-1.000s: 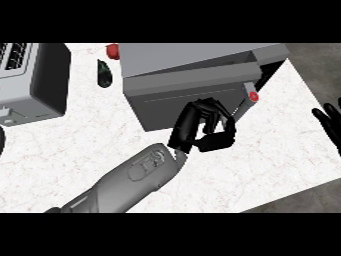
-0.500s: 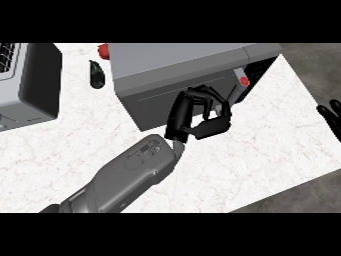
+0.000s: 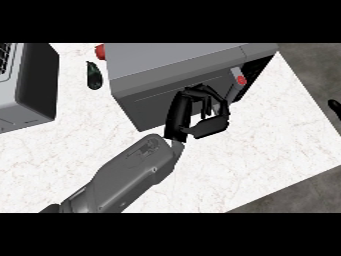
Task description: Pick up the milk, place it into the microwave and close the microwave
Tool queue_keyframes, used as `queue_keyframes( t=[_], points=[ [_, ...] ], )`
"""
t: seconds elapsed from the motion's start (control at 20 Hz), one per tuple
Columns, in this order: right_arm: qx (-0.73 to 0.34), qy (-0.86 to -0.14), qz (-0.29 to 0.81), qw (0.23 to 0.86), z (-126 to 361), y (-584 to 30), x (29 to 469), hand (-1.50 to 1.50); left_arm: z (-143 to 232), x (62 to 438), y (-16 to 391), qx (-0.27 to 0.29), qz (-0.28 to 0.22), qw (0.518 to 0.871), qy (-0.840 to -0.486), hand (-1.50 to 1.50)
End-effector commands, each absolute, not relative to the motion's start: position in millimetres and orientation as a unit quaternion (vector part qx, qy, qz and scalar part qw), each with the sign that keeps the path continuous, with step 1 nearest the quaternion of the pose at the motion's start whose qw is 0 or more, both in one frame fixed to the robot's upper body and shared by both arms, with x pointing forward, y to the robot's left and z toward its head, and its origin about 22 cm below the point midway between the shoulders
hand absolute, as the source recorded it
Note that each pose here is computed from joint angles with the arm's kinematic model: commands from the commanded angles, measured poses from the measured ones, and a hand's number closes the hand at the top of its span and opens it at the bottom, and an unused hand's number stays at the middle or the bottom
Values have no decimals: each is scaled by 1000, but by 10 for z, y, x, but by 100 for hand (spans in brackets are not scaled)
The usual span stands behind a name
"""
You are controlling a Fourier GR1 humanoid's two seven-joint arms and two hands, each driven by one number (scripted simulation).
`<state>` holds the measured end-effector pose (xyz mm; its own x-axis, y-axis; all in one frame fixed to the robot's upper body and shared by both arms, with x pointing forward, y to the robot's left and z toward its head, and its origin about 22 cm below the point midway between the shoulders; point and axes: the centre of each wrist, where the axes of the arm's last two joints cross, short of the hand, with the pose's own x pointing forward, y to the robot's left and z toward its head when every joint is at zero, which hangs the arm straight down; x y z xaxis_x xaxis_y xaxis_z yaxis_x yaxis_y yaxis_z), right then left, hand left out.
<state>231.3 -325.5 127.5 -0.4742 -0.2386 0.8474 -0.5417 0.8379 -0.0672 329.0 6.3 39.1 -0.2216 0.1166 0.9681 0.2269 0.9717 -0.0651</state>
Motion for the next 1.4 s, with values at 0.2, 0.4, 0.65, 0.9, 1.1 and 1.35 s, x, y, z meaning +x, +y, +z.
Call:
queue_keyframes(
  t=[0.2,0.4,0.65,0.9,1.1,1.35],
  points=[
    [241,-843,169,450,1403,-3265,2343,-150,524,3523,92,-99,-22,602,-792,150],
    [240,-844,168,450,1457,-3279,2335,-150,474,3528,114,-96,-17,604,-791,150],
    [239,-843,162,454,1476,-3339,2333,-150,497,3544,104,-100,-11,594,-798,150],
    [235,-843,165,455,1566,-3365,2338,-150,456,3547,116,-98,-11,591,-801,150],
    [243,-846,166,445,1611,-3355,2351,-150,467,3548,109,-99,-2,590,-801,150],
    [242,-844,166,448,1667,-3391,2346,-150,439,3549,116,-100,-1,588,-803,150]
  ],
)
